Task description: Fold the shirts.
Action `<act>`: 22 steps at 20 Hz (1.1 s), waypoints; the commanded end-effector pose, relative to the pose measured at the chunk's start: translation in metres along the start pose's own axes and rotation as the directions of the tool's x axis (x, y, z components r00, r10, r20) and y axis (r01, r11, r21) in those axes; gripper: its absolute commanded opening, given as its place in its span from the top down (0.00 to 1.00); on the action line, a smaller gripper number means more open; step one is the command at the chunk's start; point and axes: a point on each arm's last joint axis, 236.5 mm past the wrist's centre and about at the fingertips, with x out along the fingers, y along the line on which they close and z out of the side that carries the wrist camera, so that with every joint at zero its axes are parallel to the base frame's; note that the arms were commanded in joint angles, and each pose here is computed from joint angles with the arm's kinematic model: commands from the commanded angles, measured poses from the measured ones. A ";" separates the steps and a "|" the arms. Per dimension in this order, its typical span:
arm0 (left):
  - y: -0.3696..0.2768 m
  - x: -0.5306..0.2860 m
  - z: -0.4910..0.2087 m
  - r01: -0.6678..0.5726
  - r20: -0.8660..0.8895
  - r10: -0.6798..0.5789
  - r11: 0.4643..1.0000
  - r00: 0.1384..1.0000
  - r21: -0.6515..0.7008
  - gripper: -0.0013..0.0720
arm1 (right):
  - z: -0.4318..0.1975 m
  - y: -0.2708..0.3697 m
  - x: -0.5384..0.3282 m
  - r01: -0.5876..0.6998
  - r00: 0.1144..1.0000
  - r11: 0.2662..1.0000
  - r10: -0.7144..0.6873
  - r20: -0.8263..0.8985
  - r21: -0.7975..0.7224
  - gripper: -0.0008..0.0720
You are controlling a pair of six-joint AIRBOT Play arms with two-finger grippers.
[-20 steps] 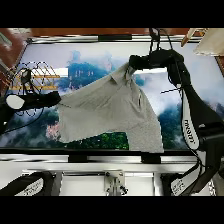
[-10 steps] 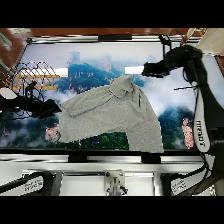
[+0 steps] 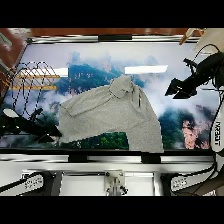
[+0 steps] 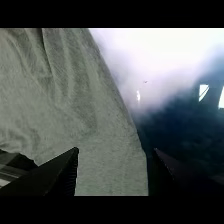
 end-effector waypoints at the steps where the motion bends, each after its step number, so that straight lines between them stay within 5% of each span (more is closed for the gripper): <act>1: -0.003 0.012 0.008 0.042 0.057 -0.041 0.999 0.998 -0.022 0.13 | 0.007 -0.003 0.004 -0.009 0.999 1.000 0.008 0.034 0.018 0.21; 4: -0.007 0.020 0.008 0.030 0.043 -0.029 1.000 0.999 -0.003 0.17 | 0.010 -0.002 0.004 -0.006 0.999 1.000 0.006 0.043 0.014 0.21; 5: -0.009 0.022 0.009 0.026 0.047 -0.026 1.000 0.999 -0.004 0.32 | 0.010 -0.003 0.004 -0.006 0.999 1.000 0.006 0.043 0.015 0.21; 7: -0.022 0.026 0.014 0.051 0.062 -0.052 0.999 0.997 0.006 0.40 | 0.005 -0.008 0.008 0.013 1.000 1.000 -0.014 0.025 0.019 0.19; 8: -0.027 0.028 0.013 0.057 0.059 -0.058 0.998 0.997 0.016 0.57 | -0.004 -0.016 0.015 0.036 0.999 0.999 -0.035 -0.012 0.031 0.08; 9: -0.030 0.029 0.010 0.055 0.045 -0.057 0.997 0.997 0.045 0.94 | -0.017 -0.023 0.027 0.043 0.997 0.998 -0.040 -0.062 0.050 0.07; 20: -0.041 0.018 -0.002 0.069 0.026 -0.072 0.992 0.997 0.102 0.94 | -0.070 -0.008 0.128 -0.027 0.974 0.999 0.020 -0.224 -0.027 0.08; 22: -0.043 0.015 -0.001 0.067 0.044 -0.072 0.992 0.996 0.109 0.94 | -0.079 0.000 0.141 -0.036 0.962 0.998 0.018 -0.272 -0.059 0.21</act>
